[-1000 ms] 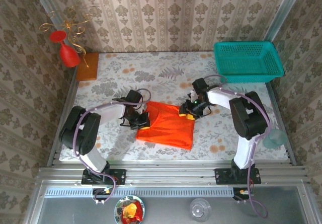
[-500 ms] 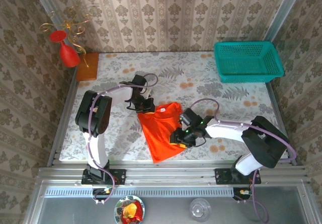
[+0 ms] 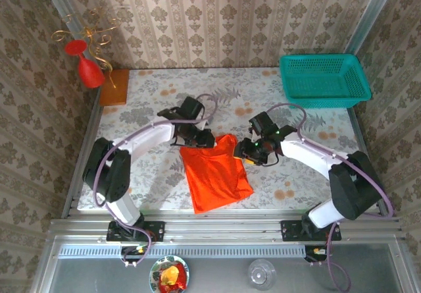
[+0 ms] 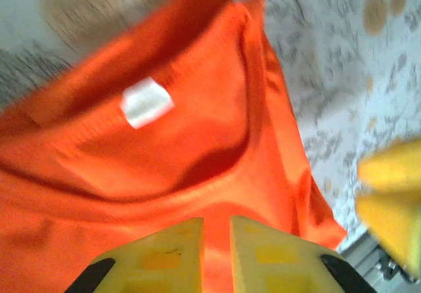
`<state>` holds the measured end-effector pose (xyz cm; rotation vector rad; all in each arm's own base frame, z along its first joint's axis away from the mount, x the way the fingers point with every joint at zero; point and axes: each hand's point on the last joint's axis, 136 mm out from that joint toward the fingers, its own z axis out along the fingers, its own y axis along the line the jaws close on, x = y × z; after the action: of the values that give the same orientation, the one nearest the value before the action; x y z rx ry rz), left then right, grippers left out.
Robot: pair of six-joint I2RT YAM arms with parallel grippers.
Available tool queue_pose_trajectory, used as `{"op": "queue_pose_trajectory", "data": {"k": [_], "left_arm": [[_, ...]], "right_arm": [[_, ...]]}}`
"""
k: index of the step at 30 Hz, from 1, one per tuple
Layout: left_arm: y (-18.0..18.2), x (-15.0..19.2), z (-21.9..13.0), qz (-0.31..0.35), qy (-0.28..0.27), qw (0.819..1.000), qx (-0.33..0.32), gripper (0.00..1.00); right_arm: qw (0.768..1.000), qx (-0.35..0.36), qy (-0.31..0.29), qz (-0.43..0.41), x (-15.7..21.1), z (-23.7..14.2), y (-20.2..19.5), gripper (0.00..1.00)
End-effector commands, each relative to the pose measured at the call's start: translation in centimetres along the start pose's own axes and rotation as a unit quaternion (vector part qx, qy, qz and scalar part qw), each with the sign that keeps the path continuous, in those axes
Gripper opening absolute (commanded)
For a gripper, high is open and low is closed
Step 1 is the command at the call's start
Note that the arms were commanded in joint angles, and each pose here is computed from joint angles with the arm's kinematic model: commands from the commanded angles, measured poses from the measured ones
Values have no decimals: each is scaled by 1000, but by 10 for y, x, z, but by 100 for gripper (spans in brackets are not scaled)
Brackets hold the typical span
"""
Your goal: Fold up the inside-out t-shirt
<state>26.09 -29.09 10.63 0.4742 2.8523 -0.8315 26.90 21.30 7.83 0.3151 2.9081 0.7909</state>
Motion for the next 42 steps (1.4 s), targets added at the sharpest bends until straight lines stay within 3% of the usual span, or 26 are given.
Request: {"op": "queue_pose_trajectory", "data": {"k": [1, 7, 15, 20, 27, 33, 42], "left_arm": [[32, 50, 11, -53, 52, 995, -72, 18], [71, 73, 34, -95, 69, 989, -88, 16], [105, 24, 35, -83, 63, 988, -112, 15], [94, 7, 22, -60, 58, 992, -94, 16], [82, 18, 3, -66, 36, 994, -76, 18], [83, 46, 4, -86, 50, 993, -65, 18], [75, 79, 12, -85, 75, 991, -66, 18]], "right_arm": [[996, 38, 67, -33, 19, 18, -21, 50], [992, 49, 111, -34, 53, 41, -30, 46], [992, 4, 120, -44, 81, 63, 8, 41], [997, 36, 55, -39, 40, 34, 1, 45], [999, 45, -31, 4, -37, 5, -14, 45], [998, 35, -33, 27, -67, 19, -15, 45], [998, 36, -18, 40, -76, 48, -19, 42]]}}
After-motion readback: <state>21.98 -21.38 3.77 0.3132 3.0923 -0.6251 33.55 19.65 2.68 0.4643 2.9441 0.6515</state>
